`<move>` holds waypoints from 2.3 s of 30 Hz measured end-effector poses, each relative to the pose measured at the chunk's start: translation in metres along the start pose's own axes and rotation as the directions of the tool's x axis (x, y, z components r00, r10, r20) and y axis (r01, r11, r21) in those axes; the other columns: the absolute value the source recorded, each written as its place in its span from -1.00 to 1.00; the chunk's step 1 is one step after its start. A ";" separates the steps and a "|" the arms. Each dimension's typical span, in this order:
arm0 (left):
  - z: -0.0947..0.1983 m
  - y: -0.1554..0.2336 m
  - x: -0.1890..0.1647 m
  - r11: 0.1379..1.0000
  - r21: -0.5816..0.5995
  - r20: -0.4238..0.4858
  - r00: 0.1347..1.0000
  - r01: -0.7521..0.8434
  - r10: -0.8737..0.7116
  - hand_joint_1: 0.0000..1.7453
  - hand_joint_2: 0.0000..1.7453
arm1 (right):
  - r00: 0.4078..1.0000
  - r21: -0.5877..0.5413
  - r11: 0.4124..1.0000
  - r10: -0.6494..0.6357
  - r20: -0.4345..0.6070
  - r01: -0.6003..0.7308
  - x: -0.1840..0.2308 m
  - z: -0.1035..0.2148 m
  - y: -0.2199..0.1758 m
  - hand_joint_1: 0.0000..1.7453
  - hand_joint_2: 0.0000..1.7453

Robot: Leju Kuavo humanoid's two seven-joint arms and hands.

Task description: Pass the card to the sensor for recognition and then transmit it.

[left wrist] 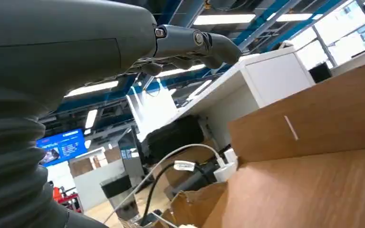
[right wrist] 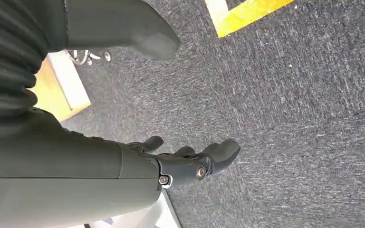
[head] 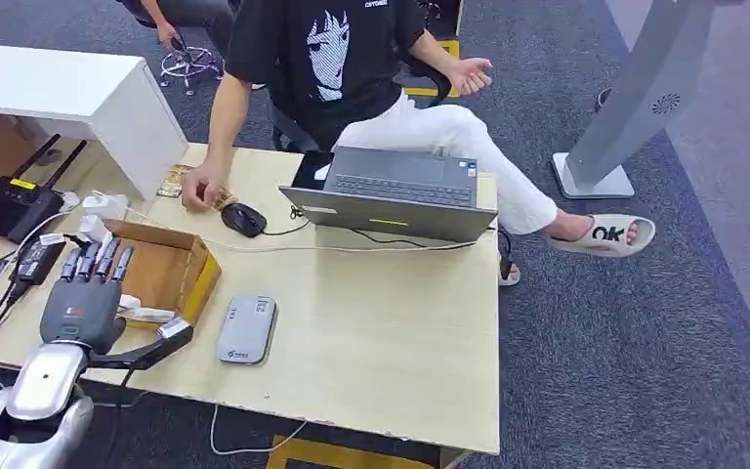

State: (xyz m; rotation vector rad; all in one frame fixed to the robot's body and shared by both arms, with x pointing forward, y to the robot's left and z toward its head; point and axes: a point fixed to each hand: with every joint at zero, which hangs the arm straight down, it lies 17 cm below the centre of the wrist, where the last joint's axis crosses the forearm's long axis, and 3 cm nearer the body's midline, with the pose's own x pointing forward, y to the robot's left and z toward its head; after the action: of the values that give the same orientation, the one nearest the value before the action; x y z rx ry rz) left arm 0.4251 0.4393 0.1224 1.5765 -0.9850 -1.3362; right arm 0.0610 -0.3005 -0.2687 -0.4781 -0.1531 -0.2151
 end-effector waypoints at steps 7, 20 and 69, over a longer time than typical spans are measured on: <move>-0.005 -0.003 0.013 0.999 -0.023 0.026 0.999 -0.024 0.024 0.90 1.00 | 1.000 -0.001 1.000 0.000 0.000 0.000 0.000 0.000 -0.001 -1.00 1.00; 0.003 -0.034 0.022 0.984 -0.163 0.061 0.994 -0.076 0.087 1.00 1.00 | 1.000 -0.004 1.000 0.008 0.004 -0.008 0.001 -0.001 -0.002 -1.00 1.00; -0.129 0.118 -0.017 0.987 0.149 -0.164 0.983 -0.062 0.087 1.00 1.00 | 0.999 -0.016 1.000 0.027 0.019 -0.027 0.008 -0.007 -0.012 -1.00 1.00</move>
State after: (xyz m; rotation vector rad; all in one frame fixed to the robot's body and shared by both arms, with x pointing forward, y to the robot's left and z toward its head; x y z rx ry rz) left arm 0.5448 0.4268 0.2502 1.7131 -1.0420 -1.0801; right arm 0.0664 -0.3149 -0.2680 -0.4974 -0.1641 -0.1852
